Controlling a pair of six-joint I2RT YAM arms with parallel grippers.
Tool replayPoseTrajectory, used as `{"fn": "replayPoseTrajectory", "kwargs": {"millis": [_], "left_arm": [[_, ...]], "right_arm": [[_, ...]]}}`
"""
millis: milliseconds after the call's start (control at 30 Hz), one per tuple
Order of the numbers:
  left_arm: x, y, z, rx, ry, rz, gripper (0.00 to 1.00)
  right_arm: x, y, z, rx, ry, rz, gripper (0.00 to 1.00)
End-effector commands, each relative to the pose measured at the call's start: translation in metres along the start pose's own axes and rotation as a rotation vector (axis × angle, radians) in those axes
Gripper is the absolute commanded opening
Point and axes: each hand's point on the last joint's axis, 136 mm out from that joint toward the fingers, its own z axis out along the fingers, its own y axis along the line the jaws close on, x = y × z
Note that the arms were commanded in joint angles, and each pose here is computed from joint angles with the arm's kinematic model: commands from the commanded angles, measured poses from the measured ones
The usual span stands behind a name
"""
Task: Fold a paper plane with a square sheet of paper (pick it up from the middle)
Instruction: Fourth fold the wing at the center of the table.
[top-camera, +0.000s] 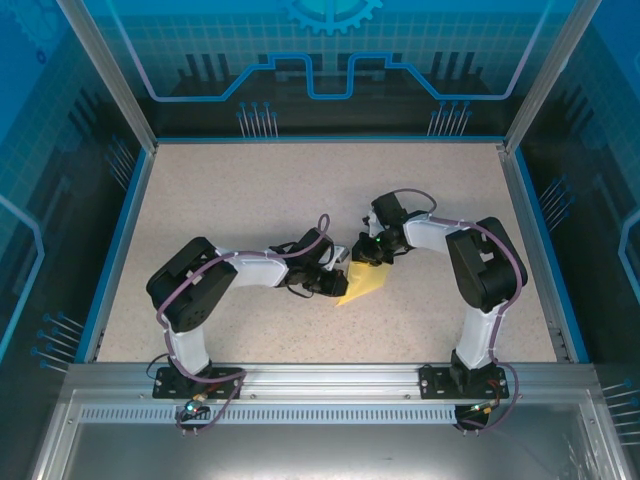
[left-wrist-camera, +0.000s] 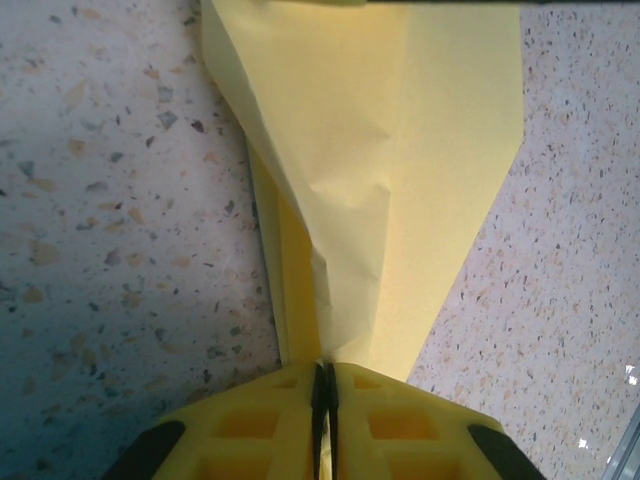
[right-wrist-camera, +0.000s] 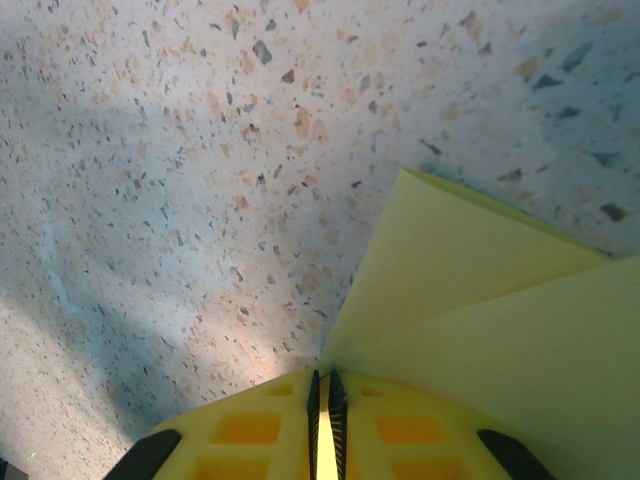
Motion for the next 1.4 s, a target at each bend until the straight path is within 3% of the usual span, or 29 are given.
{"fn": "replayPoseTrajectory", "kwargs": {"millis": [0, 400, 800, 1367], "left_arm": [[0.005, -0.004, -0.004, -0.005, 0.038, 0.013, 0.14], [-0.038, -0.042, -0.046, 0.038, -0.13, 0.041, 0.21], [-0.032, -0.032, -0.011, 0.076, -0.077, 0.008, 0.14], [-0.012, 0.003, 0.016, -0.017, -0.009, -0.027, 0.09]], "right_arm": [[-0.001, -0.027, 0.0, 0.079, 0.001, 0.025, 0.15], [0.005, -0.034, 0.003, 0.069, 0.018, 0.03, 0.15], [0.007, -0.032, 0.002, 0.036, 0.021, 0.032, 0.15], [0.002, -0.017, -0.012, -0.014, -0.009, 0.007, 0.15]]}}
